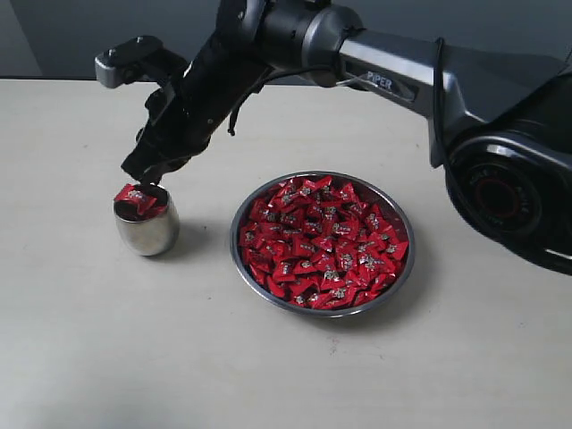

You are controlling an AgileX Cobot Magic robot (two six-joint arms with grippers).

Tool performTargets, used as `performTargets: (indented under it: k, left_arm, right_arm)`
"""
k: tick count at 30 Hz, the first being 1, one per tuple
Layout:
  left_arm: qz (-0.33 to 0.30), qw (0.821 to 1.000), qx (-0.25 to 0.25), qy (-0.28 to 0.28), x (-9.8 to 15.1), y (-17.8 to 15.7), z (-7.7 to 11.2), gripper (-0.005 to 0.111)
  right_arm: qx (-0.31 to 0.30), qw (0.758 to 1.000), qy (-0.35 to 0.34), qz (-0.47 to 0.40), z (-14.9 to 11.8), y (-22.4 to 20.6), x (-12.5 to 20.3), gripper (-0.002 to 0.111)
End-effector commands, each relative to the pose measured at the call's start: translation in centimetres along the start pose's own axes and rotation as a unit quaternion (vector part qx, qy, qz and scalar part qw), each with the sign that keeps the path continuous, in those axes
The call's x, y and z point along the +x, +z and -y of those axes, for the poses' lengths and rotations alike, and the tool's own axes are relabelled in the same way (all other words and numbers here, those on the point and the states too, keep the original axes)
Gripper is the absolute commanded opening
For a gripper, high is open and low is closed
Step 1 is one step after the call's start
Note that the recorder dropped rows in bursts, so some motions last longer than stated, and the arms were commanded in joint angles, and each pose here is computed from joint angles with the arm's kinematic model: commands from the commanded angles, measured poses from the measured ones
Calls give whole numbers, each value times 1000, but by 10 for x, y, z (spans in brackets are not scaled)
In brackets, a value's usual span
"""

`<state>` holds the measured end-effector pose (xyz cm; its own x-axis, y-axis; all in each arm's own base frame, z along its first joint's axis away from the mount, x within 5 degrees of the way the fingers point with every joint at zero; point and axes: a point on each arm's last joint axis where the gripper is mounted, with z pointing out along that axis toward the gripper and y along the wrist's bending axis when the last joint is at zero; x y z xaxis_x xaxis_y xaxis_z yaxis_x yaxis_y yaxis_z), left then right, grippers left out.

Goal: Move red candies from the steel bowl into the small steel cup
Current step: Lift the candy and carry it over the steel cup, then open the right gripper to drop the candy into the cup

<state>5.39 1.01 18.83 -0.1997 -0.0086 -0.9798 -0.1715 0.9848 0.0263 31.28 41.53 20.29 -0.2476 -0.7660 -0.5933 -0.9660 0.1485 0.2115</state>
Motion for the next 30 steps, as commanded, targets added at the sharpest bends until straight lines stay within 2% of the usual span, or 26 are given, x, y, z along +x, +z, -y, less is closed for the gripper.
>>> performTargets:
  k: [1,15,30]
  left_arm:
    - [1,1000,-1,-1,1,0,0,0]
    - [1,1000,-1,-1,1,0,0,0]
    - [1,1000,-1,-1,1,0,0,0]
  right_arm:
    - [2,999,-24,-28,-4,5,3,-1]
    - [11,999,-38,-25,-12,11,-1,-1]
    - [26,999,-39,-26,-4,23,4,-1]
